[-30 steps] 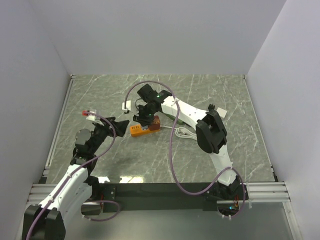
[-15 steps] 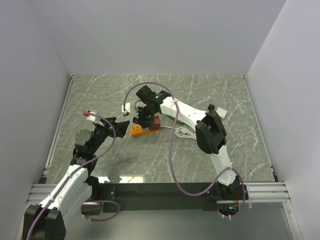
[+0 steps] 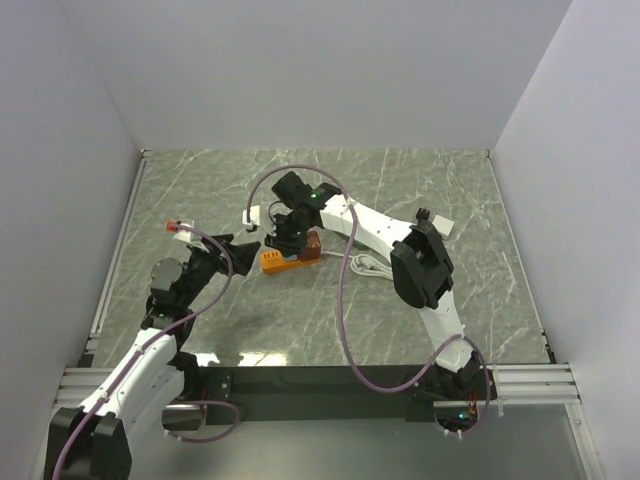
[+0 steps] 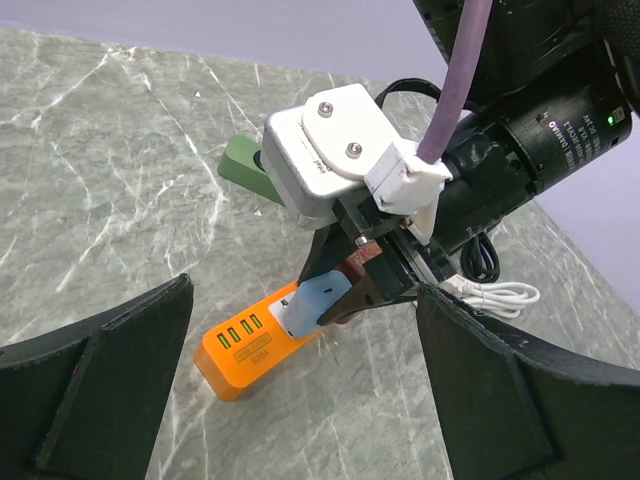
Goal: Insert the plug
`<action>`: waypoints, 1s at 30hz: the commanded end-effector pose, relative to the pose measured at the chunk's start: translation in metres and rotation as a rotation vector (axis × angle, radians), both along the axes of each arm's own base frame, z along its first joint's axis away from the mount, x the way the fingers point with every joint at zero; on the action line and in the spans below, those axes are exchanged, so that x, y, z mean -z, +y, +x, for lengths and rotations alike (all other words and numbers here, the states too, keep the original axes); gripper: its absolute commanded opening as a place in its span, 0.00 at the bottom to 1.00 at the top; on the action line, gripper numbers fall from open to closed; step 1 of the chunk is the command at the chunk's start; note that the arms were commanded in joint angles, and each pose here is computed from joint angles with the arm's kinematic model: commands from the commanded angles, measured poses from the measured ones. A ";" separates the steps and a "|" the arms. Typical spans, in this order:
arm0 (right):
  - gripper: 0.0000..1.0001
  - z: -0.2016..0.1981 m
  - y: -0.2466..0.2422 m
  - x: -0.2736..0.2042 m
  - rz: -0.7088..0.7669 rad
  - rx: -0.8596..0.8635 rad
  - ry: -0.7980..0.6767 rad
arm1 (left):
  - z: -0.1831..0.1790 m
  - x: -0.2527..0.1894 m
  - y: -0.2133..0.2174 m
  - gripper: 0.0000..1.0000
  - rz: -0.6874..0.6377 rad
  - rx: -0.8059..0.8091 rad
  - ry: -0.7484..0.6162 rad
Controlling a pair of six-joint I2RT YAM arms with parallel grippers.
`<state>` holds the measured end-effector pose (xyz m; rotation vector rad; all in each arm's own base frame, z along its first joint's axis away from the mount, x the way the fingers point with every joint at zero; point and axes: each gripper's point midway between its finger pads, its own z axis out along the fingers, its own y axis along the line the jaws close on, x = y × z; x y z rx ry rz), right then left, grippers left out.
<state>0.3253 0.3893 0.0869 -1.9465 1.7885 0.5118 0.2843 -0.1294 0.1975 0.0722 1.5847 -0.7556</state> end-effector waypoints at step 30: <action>0.00 0.024 -0.058 0.052 -0.151 0.143 -0.118 | -0.005 -0.013 -0.007 0.99 -0.011 0.050 -0.056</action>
